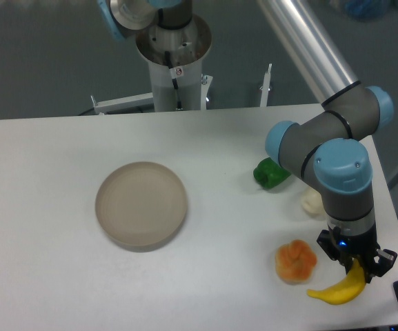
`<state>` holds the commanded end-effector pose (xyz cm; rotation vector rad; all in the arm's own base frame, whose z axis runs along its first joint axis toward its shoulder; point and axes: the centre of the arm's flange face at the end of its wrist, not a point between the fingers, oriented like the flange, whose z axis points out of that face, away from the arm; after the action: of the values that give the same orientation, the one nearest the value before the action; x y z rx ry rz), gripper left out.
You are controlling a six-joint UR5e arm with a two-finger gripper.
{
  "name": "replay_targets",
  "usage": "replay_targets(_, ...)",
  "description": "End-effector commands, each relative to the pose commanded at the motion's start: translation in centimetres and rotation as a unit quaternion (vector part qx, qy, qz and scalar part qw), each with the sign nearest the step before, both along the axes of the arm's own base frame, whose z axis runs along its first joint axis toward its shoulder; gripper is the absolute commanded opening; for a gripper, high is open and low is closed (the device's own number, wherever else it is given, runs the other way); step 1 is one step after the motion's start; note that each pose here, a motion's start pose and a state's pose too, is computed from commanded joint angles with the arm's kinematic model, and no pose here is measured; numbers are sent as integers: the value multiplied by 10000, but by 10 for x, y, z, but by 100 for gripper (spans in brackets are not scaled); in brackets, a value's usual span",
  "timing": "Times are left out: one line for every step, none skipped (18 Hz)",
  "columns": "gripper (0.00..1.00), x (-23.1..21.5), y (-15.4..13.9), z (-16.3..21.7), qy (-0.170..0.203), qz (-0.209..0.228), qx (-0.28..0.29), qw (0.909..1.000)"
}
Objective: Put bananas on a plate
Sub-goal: 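Close the gripper on the yellow banana beside the orange pepper and lift it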
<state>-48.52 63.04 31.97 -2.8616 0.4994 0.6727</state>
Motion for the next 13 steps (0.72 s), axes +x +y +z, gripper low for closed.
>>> replay_targets(31,-1,-1,2,11,8,10,10000)
replay_targets(31,0,-1,4,10,11,24,10000)
replay_targets(31,0,-1,5,16,11,29,10000)
replay_targets(31,1,-2,3,4,14,9,10000)
replay_targets(31,2,-3,1,-13,14,-7,10000)
replay_targets(31,4,-6,5,-7,14,-2,10000)
replay_targets(31,9,-10,7,-29,11,-13,10000)
replay_targets(31,12,-13,11,-30,18,-10,10000)
replay_targets(31,17,-15,13,-46,7,-16,10000)
replay_targets(31,20,-19,16,-46,7,-16,10000)
replay_targets(31,25,-21,19,-63,-1,-31,10000)
replay_targets(31,29,-24,22,-75,-5,-52,10000)
replay_targets(31,39,-29,25,-98,-21,-71,9999)
